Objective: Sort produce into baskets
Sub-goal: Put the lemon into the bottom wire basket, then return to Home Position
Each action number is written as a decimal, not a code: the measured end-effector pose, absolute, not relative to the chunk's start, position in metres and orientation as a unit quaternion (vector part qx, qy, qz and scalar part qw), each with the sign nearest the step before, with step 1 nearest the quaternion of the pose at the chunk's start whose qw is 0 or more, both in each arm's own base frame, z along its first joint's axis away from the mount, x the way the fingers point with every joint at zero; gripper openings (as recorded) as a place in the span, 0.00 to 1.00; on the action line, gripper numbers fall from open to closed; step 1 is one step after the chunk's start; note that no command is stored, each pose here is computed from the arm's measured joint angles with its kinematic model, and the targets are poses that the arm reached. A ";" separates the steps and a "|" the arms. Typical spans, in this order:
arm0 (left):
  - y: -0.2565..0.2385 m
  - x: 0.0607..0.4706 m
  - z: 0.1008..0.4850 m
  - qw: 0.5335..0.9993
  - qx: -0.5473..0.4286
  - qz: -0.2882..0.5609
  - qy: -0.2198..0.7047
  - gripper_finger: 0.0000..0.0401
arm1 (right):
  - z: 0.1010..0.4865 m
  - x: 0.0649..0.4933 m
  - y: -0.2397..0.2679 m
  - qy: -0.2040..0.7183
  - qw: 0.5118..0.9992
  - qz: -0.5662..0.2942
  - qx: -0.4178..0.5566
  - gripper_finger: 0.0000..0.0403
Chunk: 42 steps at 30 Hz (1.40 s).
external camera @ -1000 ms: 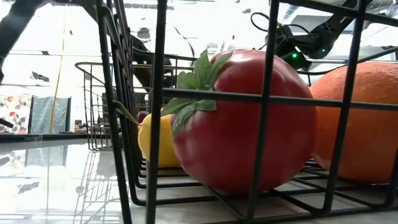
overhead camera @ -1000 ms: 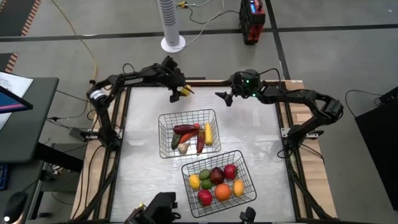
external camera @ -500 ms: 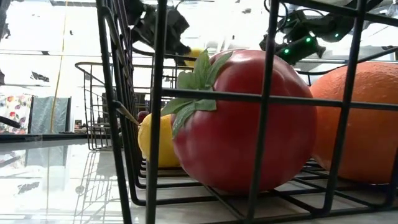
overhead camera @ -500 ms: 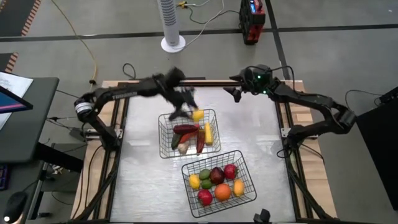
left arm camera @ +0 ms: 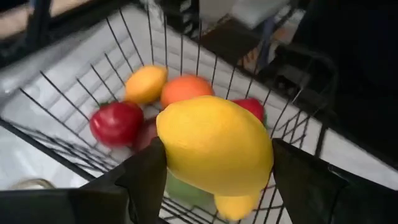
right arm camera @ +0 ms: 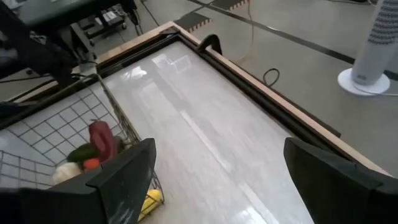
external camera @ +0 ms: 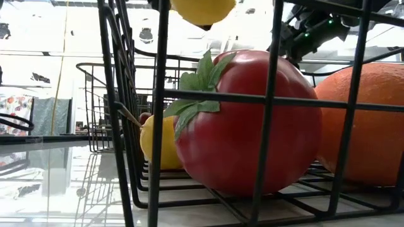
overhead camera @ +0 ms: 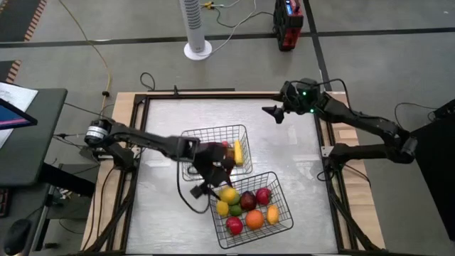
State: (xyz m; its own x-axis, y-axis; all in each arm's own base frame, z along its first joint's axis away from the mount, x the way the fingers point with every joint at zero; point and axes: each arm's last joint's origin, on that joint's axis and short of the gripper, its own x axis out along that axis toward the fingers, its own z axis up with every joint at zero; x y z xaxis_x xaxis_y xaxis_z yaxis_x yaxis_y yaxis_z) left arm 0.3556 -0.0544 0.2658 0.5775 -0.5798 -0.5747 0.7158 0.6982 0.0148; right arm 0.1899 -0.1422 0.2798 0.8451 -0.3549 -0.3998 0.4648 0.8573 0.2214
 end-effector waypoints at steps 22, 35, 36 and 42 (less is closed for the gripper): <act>-0.102 0.370 0.225 0.915 0.096 -0.238 0.312 0.90 | 0.265 0.160 -0.097 0.123 0.941 -0.272 0.161 0.94; -0.103 0.325 0.257 0.965 0.119 -0.128 0.194 0.81 | 0.227 0.121 -0.053 -0.051 0.960 -0.193 0.194 0.94; -0.101 0.320 0.253 0.969 0.114 -0.118 0.186 0.81 | 0.223 0.120 -0.051 -0.049 0.959 -0.196 0.198 0.94; -0.098 0.278 0.245 0.986 0.074 -0.038 0.142 0.78 | 0.218 0.114 -0.035 -0.081 0.953 -0.207 0.205 0.94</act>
State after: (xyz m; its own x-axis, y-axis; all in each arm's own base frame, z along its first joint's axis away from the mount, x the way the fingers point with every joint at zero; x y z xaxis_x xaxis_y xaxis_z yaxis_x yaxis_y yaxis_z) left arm 0.2775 -0.0978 0.2446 0.9567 -0.0531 -0.2862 0.0952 0.9862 0.1355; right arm 0.1143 -0.0345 0.2176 0.9013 -0.4275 0.0699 0.3609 0.8303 0.4248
